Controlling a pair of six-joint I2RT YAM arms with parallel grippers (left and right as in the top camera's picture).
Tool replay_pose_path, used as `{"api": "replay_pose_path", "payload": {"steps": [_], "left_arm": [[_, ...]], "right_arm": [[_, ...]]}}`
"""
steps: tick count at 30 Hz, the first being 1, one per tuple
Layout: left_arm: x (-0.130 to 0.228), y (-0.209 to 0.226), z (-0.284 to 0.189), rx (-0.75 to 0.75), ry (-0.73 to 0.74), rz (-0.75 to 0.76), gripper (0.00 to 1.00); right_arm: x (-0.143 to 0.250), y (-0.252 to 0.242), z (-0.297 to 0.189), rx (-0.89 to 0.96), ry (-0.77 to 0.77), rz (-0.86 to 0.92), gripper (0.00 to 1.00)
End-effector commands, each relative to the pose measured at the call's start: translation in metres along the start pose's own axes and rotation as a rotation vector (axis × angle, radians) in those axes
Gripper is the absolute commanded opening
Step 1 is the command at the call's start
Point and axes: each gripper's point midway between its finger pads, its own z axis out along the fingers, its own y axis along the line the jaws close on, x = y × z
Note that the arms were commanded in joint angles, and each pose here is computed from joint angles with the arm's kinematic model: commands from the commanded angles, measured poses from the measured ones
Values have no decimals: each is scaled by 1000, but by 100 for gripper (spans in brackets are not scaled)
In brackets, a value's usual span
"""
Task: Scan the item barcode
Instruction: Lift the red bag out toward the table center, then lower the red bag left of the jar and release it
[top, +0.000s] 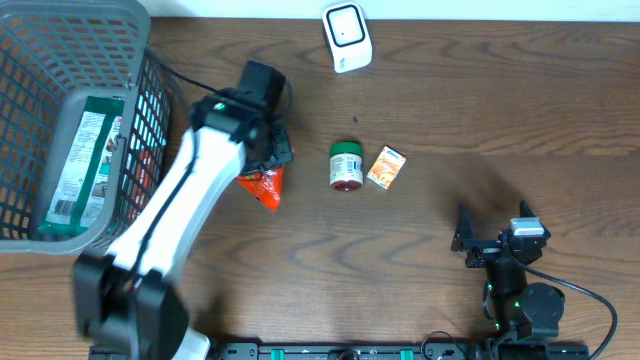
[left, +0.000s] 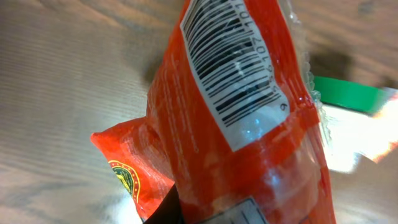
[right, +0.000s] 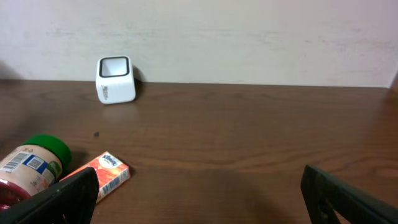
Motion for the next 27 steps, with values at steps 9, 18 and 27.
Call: {"api": "replay_pose_path", "payload": {"steps": [9, 18, 27], "left_arm": [[-34, -16, 17, 45, -42, 40, 73], [-49, -27, -37, 136, -155, 104, 21], [-12, -38, 35, 137, 27, 171, 13]], "right_arm": [[1, 2, 0, -9, 1, 13, 99], [1, 2, 0, -9, 1, 13, 99], [1, 2, 0, -9, 1, 13, 99]]}}
